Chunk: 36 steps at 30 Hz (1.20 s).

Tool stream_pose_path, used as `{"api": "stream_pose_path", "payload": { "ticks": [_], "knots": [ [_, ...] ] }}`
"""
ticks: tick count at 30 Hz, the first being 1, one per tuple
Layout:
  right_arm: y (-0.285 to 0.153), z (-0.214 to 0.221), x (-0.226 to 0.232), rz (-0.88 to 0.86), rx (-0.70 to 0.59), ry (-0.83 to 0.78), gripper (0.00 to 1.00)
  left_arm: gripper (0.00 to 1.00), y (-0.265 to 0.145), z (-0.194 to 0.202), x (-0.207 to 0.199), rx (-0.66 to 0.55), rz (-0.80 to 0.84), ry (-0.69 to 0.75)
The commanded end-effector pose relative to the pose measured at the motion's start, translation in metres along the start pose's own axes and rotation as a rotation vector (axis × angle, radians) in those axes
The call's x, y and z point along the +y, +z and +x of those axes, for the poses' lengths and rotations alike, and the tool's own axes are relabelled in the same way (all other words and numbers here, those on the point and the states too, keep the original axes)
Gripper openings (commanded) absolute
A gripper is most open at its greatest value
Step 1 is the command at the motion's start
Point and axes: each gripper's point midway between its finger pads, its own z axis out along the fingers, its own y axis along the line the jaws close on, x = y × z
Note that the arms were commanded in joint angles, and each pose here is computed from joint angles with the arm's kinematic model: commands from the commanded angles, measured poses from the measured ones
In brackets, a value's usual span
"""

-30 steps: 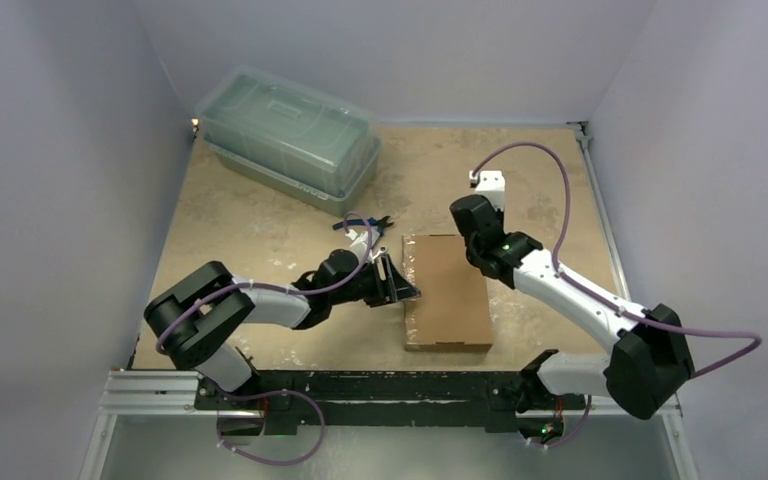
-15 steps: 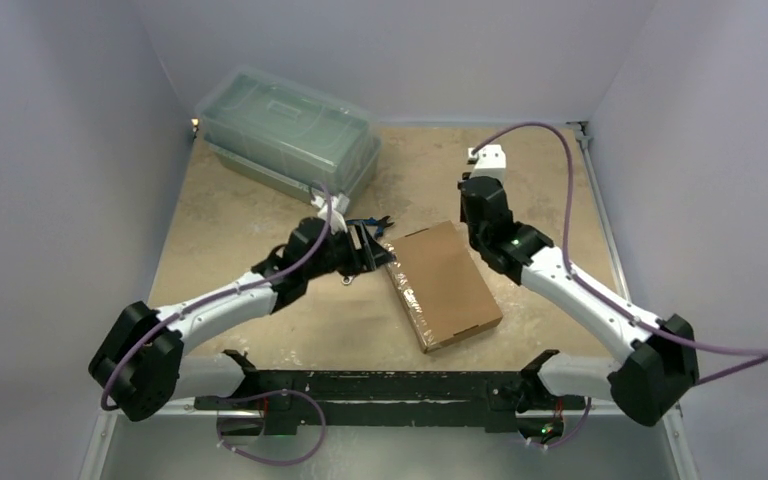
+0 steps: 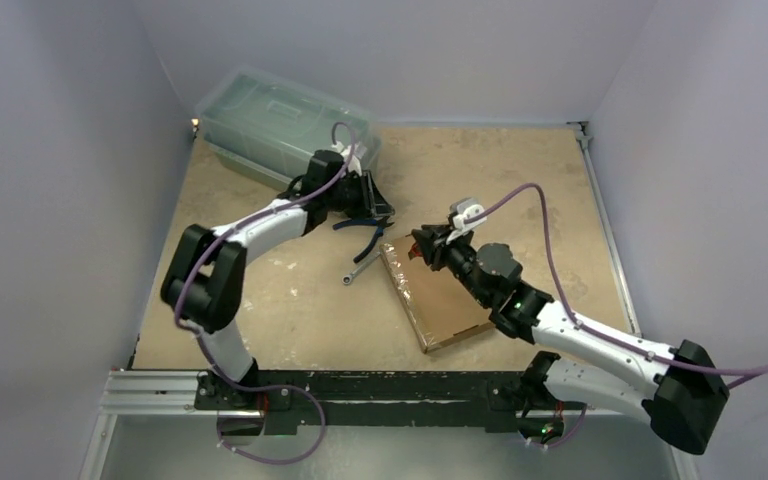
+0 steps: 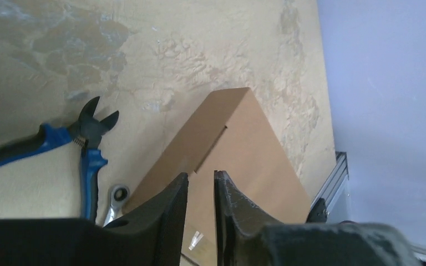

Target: Unpack the express box

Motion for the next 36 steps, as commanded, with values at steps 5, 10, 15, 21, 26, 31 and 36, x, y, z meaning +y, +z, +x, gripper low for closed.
{"api": "stream_pose_path", "payload": {
  "ticks": [5, 10, 15, 21, 26, 31, 36],
  "knots": [
    [0.010, -0.052, 0.027, -0.071, -0.341, 0.075, 0.00, 0.12, 0.038, 0.006, -0.009, 0.140, 0.118, 0.111],
    [0.016, -0.046, 0.030, -0.054, -0.341, 0.079, 0.00, 0.00, 0.055, 0.031, -0.008, 0.242, 0.142, 0.167],
    [0.018, -0.043, 0.032, -0.041, -0.312, 0.078, 0.00, 0.00, 0.063, 0.058, -0.011, 0.297, 0.119, 0.284],
    [0.017, -0.028, 0.028, 0.000, -0.258, 0.066, 0.00, 0.00, 0.069, 0.073, -0.009, 0.343, 0.109, 0.309],
    [0.016, -0.015, 0.031, 0.009, -0.221, 0.038, 0.00, 0.00, 0.076, 0.075, 0.005, 0.345, 0.057, 0.305],
    [0.019, -0.014, 0.036, 0.063, -0.206, 0.027, 0.00, 0.00, 0.078, 0.078, 0.008, 0.356, 0.053, 0.290],
    [0.026, -0.013, 0.038, 0.109, -0.178, 0.043, 0.00, 0.00, 0.065, 0.058, -0.010, 0.296, 0.102, 0.288]
  ]
}}
